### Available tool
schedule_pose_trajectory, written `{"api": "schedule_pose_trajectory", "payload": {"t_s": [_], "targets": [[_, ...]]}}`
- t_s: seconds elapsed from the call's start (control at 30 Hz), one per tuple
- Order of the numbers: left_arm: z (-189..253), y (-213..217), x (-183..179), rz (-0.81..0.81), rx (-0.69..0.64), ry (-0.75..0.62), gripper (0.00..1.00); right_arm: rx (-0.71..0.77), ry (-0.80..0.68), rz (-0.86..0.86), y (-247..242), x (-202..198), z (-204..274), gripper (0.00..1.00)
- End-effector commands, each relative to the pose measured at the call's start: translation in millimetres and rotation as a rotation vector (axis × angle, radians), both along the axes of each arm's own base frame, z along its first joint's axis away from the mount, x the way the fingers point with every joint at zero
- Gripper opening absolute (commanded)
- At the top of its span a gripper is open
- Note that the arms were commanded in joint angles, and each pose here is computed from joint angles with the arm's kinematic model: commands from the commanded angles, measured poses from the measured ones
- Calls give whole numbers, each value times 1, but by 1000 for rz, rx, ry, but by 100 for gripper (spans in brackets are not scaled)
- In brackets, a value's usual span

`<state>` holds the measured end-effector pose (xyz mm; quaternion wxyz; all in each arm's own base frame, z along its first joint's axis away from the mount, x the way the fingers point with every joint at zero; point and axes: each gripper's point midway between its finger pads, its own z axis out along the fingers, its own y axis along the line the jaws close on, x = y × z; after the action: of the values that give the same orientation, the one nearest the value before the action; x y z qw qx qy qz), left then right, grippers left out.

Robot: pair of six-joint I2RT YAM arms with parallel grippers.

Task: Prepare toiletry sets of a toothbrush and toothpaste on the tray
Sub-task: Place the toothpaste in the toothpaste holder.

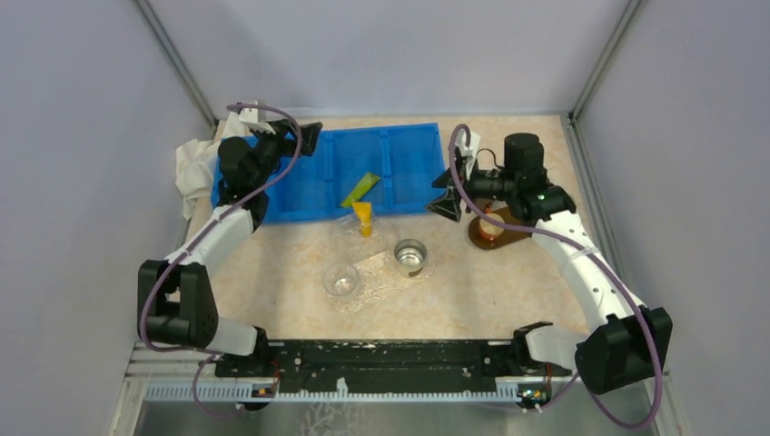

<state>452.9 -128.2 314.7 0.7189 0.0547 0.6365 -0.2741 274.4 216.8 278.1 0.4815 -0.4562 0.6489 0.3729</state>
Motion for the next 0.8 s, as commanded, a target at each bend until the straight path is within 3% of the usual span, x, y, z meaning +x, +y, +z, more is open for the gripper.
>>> {"api": "schedule_pose_trajectory", "payload": {"t_s": [0.0, 0.27, 0.77], "targets": [[-6, 42, 19, 205, 15, 82, 87, 27, -88, -14, 4, -3, 20, 64], [-37, 83, 40, 300, -140, 212, 60, 39, -121, -51, 0, -3, 28, 64], [-54, 96, 34, 311, -129, 273, 59, 50, -138, -51, -1, -8, 34, 64]]}}
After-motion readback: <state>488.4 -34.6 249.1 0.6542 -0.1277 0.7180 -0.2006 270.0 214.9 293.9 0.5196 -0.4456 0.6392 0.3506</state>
